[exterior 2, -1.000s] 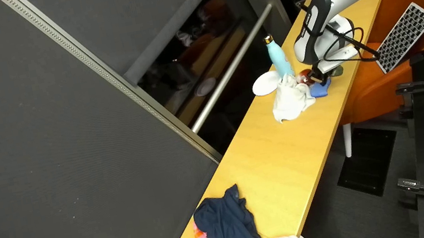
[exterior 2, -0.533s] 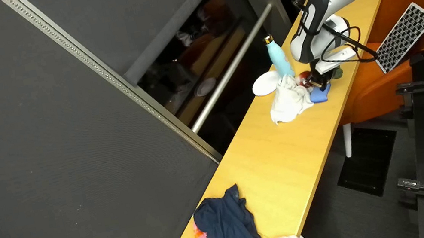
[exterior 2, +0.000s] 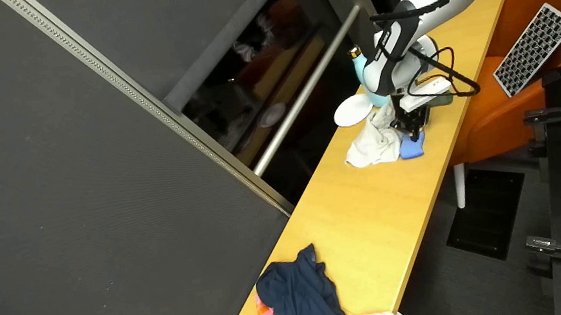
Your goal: Use the blue sponge to wipe the table
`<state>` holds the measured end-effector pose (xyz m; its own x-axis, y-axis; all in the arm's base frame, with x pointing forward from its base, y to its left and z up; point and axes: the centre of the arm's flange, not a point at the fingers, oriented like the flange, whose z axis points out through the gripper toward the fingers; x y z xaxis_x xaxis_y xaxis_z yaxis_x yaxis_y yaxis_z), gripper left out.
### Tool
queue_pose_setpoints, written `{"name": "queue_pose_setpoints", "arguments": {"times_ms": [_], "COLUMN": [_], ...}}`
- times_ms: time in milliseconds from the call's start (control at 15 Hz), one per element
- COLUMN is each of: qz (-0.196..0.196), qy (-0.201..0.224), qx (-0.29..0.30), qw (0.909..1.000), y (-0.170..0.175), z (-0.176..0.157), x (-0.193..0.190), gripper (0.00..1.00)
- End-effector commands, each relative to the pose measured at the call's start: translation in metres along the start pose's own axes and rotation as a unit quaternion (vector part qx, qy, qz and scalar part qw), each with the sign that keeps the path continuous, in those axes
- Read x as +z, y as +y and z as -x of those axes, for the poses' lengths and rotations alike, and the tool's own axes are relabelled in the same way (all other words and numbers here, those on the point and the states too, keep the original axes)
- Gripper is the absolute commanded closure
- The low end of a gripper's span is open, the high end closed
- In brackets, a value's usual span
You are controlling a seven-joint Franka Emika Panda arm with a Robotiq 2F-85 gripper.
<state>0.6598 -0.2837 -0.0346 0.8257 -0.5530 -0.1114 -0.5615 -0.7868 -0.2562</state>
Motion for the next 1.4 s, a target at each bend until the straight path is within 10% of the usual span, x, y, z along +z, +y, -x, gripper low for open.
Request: {"name": "queue_pose_setpoints", "arguments": {"times_ms": [0, 800, 1333], "qz": [0.014, 0.097, 0.131], "qy": [-0.045, -0.091, -0.04], "qx": [-0.028, -0.151, -0.191], "qw": [0.9985, 0.9795, 0.972], "y": [-0.054, -0.23, -0.274], "z": [-0.032, 0.024, 0.017], "x": [0.038, 0.09, 0.098], "gripper": [0.99, 0.99, 0.99]}}
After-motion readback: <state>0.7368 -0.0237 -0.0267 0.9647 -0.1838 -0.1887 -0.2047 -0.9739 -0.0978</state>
